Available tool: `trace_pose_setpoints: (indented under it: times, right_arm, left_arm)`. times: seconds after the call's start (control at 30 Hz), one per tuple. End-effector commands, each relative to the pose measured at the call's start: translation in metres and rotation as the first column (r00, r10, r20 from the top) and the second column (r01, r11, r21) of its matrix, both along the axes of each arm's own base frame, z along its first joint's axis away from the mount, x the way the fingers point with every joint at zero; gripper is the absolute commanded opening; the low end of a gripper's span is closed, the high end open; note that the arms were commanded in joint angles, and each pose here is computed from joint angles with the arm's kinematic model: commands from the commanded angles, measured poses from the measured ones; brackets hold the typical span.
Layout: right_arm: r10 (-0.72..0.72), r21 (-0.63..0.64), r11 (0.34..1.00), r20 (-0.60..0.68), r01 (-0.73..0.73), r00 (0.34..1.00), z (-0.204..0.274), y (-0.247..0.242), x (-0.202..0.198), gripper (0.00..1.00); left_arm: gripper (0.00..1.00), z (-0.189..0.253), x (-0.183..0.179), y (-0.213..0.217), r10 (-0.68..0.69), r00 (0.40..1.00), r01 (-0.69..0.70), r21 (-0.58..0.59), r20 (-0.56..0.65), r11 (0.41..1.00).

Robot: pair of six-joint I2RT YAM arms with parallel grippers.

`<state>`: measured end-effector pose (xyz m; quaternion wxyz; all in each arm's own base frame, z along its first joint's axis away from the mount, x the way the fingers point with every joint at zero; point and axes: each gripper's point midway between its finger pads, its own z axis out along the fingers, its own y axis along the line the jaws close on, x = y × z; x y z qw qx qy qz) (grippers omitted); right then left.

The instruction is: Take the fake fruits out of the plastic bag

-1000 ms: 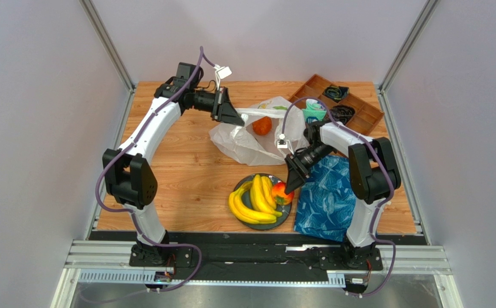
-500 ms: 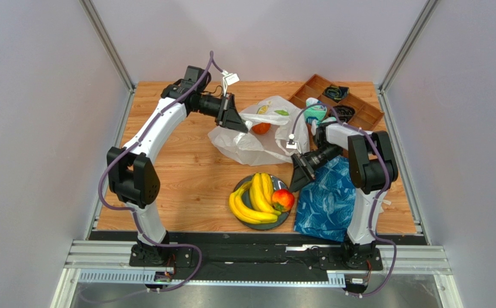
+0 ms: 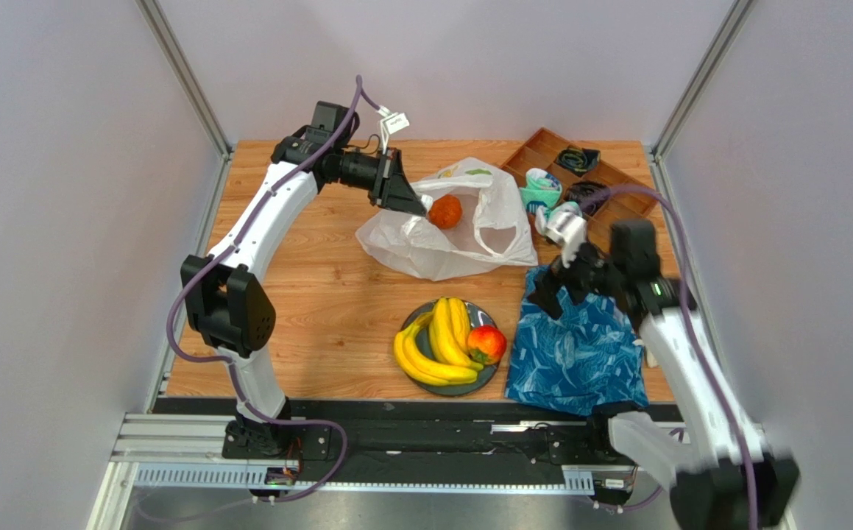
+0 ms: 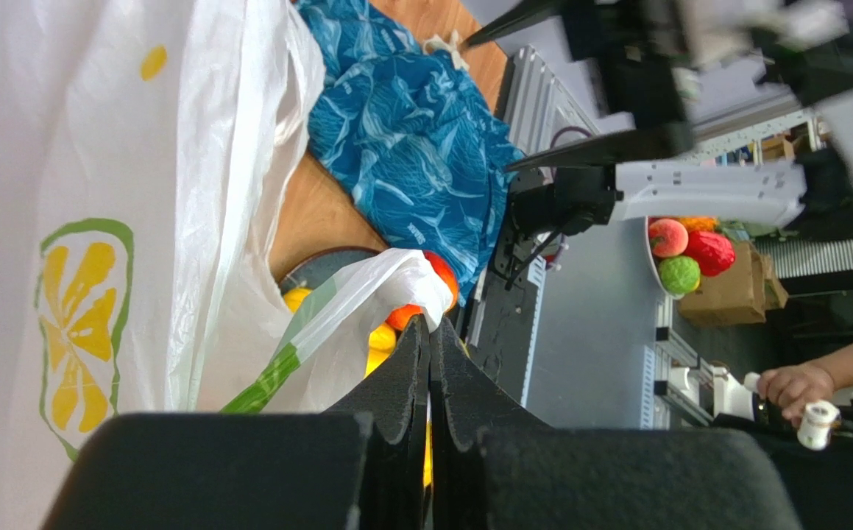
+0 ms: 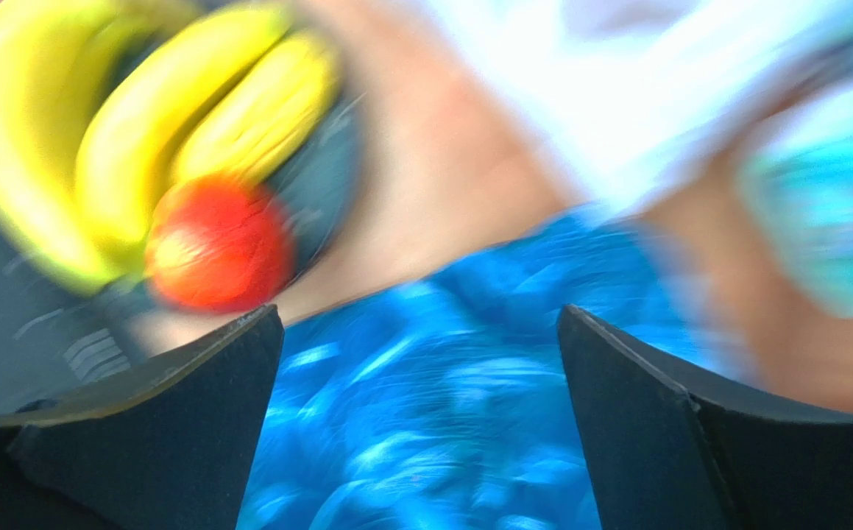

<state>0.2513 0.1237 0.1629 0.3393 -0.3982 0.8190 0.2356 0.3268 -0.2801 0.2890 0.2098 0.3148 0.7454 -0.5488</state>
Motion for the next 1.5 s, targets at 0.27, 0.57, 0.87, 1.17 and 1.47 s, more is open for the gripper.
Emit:
trace_pose_setpoints:
  times: [0.27,0.57,0.87,1.17,1.47]
  right_arm:
    - [0.195,0.006,0.981,0.088,-0.196,0.977,0.017,0.028,-0.050,1.00]
    - [0.320,-0.132,0.942,0.074,-0.309,0.944,-0.043,0.044,-0.061,1.00]
    - [0.349,-0.081,0.934,0.018,-0.347,0.937,-0.056,0.074,-0.058,1.00]
    - [0.293,-0.064,0.952,-0.101,-0.300,0.951,-0.077,0.085,-0.046,0.90]
    - [0.386,0.157,0.922,-0.390,-0.353,0.836,-0.059,0.079,-0.072,0.43]
  left_arm:
    - [0.00,0.010,0.001,0.000,-0.007,0.997,0.008,-0.002,0.076,1.000]
    - [0.00,0.007,-0.005,0.006,-0.001,0.993,-0.003,0.033,0.114,0.999]
    - [0.00,0.003,-0.011,0.008,-0.005,0.994,0.001,0.039,0.106,0.999]
    - [0.00,0.002,-0.009,0.007,-0.007,0.996,0.004,0.035,0.094,0.999]
    - [0.00,-0.008,-0.013,0.006,-0.019,0.999,0.017,0.037,0.043,0.999]
